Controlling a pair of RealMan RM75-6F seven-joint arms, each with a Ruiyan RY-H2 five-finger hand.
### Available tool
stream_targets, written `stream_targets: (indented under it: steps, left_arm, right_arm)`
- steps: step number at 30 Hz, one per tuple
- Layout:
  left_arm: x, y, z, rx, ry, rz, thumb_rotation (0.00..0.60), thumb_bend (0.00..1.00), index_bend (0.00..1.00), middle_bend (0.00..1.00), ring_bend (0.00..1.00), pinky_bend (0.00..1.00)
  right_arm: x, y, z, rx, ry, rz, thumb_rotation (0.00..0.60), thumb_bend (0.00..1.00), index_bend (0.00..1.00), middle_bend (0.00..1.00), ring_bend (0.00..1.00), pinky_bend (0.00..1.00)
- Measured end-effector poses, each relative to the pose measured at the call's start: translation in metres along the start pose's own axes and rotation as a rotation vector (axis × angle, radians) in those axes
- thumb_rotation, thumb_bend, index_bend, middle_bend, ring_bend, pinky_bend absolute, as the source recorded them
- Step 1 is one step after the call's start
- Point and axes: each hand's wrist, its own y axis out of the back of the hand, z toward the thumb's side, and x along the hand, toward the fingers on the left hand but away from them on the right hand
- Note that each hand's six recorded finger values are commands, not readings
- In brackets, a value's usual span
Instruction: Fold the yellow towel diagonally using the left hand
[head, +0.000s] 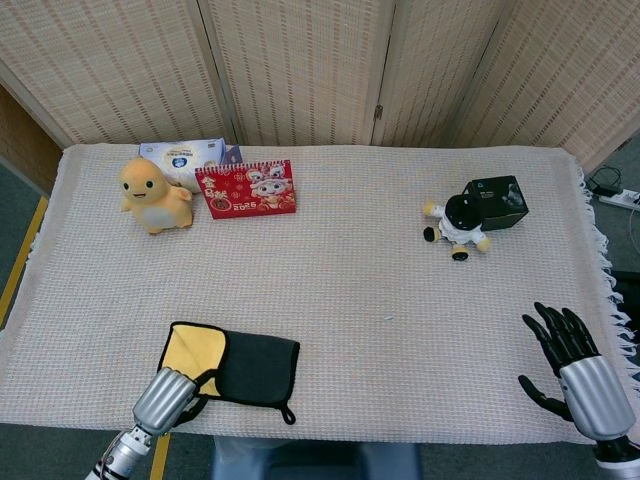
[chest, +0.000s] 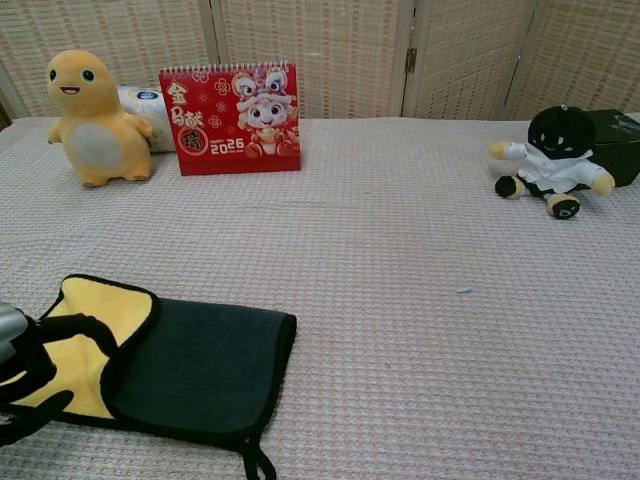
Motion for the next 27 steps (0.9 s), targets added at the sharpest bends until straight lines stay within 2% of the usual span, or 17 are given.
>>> stream_targets:
  steps: [3,9,13,16,23,27]
  left_arm:
    - [0.000,0.005,-0.001,-0.002,0.002,0.021,0.600,0.48,0.31,1.00,1.00,1.00]
    - [0.010,0.027,-0.009,-0.005,0.018,0.106,0.600,0.49,0.43,1.00,1.00,1.00]
    - [0.025,0.043,-0.020,0.004,0.039,0.137,0.600,0.51,0.47,1.00,1.00,1.00]
    - [0.034,0.048,-0.029,-0.005,0.062,0.105,0.600,0.53,0.47,1.00,1.00,1.00]
    - [0.061,0.052,-0.047,-0.027,0.139,-0.078,0.600,0.54,0.43,1.00,1.00,1.00]
    - [0.079,0.055,-0.050,-0.043,0.164,-0.157,0.600,0.54,0.40,1.00,1.00,1.00]
  right_arm:
    - [0.000,0.000,0.000,0.000,0.002,-0.001,0.600,0.33,0.00,0.00,0.00,0.00]
    - [0.001,0.000,0.001,-0.001,0.006,0.000,0.600,0.32,0.00,0.00,0.00,0.00]
    - [0.001,0.001,0.001,-0.002,0.003,-0.001,0.600,0.33,0.00,0.00,0.00,0.00]
    - [0.000,0.001,0.000,-0.001,0.001,-0.001,0.600,0.33,0.00,0.00,0.00,0.00]
    - [-0.002,-0.002,-0.002,0.000,-0.007,0.010,0.600,0.33,0.00,0.00,0.00,0.00]
    - [-0.003,-0.002,-0.003,0.000,-0.012,0.011,0.600,0.33,0.00,0.00,0.00,0.00]
